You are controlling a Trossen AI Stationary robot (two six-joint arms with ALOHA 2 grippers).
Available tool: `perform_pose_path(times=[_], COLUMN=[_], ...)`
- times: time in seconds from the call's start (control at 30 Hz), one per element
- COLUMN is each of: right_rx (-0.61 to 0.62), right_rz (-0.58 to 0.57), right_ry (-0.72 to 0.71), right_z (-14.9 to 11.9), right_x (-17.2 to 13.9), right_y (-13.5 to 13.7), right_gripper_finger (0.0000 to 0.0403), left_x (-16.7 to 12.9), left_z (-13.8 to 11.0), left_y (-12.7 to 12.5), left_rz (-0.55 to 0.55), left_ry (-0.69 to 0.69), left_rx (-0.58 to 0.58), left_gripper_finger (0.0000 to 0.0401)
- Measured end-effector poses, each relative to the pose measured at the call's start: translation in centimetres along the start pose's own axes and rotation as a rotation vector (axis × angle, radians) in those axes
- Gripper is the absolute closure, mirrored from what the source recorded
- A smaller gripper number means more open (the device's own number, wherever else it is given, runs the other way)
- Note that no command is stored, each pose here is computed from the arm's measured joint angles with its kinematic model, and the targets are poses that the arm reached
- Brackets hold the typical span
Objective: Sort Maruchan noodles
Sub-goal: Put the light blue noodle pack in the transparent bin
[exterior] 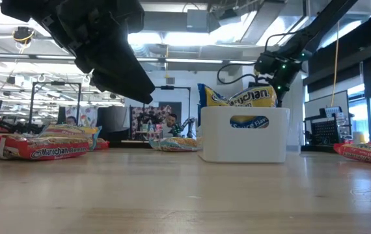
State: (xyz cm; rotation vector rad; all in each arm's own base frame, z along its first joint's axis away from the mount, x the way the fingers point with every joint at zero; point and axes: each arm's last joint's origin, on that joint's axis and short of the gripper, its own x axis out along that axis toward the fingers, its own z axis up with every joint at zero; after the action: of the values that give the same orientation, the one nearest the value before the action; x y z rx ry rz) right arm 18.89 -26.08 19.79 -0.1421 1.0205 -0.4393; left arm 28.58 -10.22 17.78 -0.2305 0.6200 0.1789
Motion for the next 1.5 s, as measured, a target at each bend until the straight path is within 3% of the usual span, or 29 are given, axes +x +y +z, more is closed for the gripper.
perform_pose_path(times=[0.17, 0.63, 0.83, 0.97, 1.1, 1.23, 1.37, 1.5], right_rx=[0.0, -0.037, -0.059, -0.007, 0.078, 0.128, 0.072, -0.037], right_rz=[-0.041, -0.061, -0.14, -0.12, 0.03, 0.339, 0.617, 0.697], right_ry=[0.013, -0.016, -0.072, -0.154, -0.257, -0.322, -0.332, -0.338], right_z=[0.0, 0.9, 3.3, 4.9, 6.2, 7.3, 8.1, 7.8], right_x=[0.0, -0.4, -3.7, -7.0, -10.2, -12.4, -14.0, -15.0], right_y=[-0.2, 0.2, 2.1, 4.5, 8.2, 12.8, 18.1, 23.0], right_gripper_finger=[0.0194, 0.0191, 0.0191, 0.0191, 0.0191, 0.0191, 0.0191, 0.0191], left_x=[0.0, 0.0, 0.0, 0.0, 0.0, -0.1, -1.3, -4.0], left_z=[0.0, 0.0, 0.0, 0.1, 0.2, 0.2, 1.2, 3.5], left_y=[0.0, 0.0, 0.0, -0.1, -0.1, 0.0, 0.7, 2.5], left_rz=[-0.001, -0.002, -0.002, -0.007, 0.0, 0.004, 0.048, 0.168], left_ry=[0.0, 0.001, 0.001, -0.009, -0.016, -0.019, -0.026, -0.023], left_rx=[0.0, 0.0, -0.001, -0.02, -0.034, -0.038, -0.08, -0.149], left_gripper_finger=[0.0207, 0.0207, 0.0207, 0.0207, 0.0207, 0.0207, 0.0207, 0.0207])
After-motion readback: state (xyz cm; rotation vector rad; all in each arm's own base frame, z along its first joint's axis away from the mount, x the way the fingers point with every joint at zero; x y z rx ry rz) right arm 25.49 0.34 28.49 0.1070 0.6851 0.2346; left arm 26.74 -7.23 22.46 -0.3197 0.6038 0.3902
